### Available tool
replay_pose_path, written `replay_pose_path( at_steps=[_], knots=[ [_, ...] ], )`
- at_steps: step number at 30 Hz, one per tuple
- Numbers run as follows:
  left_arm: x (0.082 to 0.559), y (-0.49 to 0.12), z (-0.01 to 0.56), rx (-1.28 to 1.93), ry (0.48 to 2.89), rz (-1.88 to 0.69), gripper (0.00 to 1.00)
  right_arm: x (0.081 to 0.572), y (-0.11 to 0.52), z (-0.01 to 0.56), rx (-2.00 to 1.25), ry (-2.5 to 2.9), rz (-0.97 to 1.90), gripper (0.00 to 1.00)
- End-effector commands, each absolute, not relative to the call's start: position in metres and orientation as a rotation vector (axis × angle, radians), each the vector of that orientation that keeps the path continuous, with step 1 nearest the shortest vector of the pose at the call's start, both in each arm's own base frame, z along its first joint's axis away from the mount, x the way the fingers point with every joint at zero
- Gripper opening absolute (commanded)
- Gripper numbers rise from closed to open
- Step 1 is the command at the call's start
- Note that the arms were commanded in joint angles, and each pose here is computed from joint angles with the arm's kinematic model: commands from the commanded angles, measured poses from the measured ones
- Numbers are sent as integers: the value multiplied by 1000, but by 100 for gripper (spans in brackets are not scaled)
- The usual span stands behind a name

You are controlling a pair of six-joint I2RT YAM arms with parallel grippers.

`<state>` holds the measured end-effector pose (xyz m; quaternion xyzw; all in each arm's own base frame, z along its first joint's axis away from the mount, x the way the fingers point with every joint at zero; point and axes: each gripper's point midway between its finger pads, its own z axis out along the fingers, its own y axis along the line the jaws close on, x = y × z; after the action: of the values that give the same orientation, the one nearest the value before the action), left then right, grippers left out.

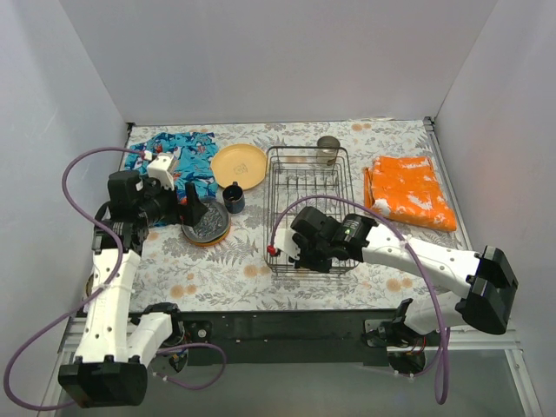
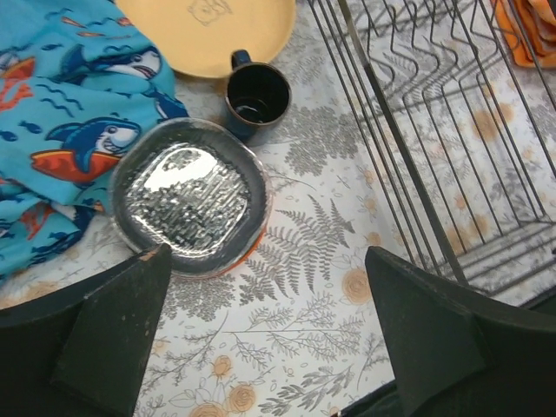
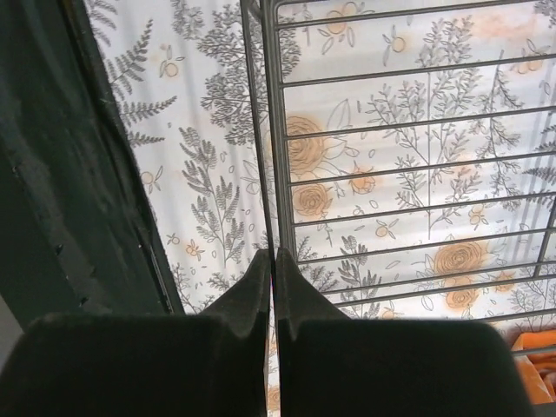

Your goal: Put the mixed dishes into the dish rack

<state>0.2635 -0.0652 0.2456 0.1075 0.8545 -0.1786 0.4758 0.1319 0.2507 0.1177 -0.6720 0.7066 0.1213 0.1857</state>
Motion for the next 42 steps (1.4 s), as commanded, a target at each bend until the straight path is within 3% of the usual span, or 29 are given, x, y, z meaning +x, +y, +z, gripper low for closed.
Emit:
replay_pose_path(
  at_steps=[1, 3, 4, 6, 7, 8, 13, 16, 19, 22, 24, 28, 42],
  knots=[
    [273, -86, 219, 357, 2203, -614, 88, 133, 220, 92, -1842, 2186, 217, 1],
    [281, -89, 209, 385, 2246, -639, 85, 134, 221, 97, -1830, 2176, 220, 1],
    [289, -88, 201, 401, 2273, -636, 85, 135, 221, 99, -1844, 2156, 216, 7],
    [297, -87, 197, 432, 2274, -611, 86, 135, 219, 106, -1874, 2121, 220, 23],
    [303, -85, 193, 448, 2275, -596, 86, 137, 220, 111, -1886, 2095, 211, 38],
    [305, -93, 199, 514, 2250, -587, 98, 142, 224, 123, -1876, 2063, 209, 44],
    [309, -103, 225, 606, 2147, -622, 98, 209, 257, 264, -1533, 1861, 346, 70],
    [302, -110, 232, 658, 2074, -649, 98, 276, 252, 314, -1275, 1801, 315, 71],
    [304, -110, 230, 645, 2026, -629, 98, 357, 227, 320, -1001, 1859, 194, 68],
    [308, -108, 223, 597, 2058, -623, 98, 436, 203, 285, -782, 2007, 140, 61],
    [313, -104, 217, 544, 2103, -609, 98, 470, 197, 300, -664, 2003, 162, 57],
    [316, -101, 203, 489, 2155, -611, 98, 533, 189, 267, -556, 2071, 215, 55],
    [336, -83, 174, 361, 2293, -511, 98, 568, 191, 166, -495, 2249, 332, 53]
  ],
)
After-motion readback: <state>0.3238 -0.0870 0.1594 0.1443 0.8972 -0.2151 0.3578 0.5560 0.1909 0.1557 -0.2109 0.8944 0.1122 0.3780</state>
